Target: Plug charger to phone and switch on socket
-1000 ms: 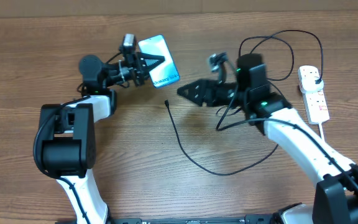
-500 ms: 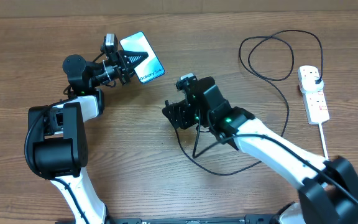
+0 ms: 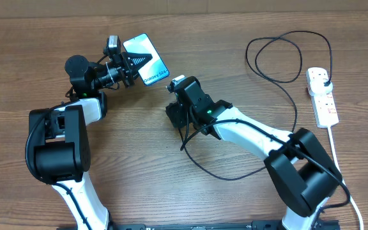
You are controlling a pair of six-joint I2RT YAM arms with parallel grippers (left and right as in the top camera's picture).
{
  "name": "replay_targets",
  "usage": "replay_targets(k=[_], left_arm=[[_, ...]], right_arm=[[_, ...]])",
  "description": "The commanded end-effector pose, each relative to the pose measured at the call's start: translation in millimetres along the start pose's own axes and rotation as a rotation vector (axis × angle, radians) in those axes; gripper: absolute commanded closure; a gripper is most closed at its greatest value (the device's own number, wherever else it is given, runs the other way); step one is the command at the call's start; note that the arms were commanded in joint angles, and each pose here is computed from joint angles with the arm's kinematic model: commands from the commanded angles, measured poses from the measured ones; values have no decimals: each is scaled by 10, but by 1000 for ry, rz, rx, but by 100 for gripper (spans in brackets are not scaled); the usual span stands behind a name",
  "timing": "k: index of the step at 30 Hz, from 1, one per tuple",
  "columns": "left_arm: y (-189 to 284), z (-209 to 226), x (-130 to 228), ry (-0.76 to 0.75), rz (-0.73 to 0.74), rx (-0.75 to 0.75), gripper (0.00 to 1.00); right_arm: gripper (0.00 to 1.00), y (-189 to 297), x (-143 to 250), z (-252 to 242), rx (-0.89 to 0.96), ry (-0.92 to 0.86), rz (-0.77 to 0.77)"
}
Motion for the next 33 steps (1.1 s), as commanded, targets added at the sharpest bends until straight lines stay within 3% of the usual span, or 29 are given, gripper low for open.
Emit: replay_targets(k=[1,18,27,33], left_arm=[[1,-81,-44,-64,-13,8,96],[1,-76,-53,-64,-19,6,96],[1,-75,-48,-64,-16,6,96],[1,-75,-48,-65,-16,6,96]], right_arm=[[37,-147,43,-51,33,16,17],[48,-489,256,31,76,107,20],[96,-534,334,-14,90,96,50],[96,-376,371,-83,148,20,157]])
Point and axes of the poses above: each gripper's point midway between its finger pads, its own y axis back along the fingers, its own z axis along the line the jaws close on, x = y × z, the point moved 3 cm from there along y, back along the fingers, and after that the axes turned 13 degrees about -y, right-handed, at the moved point
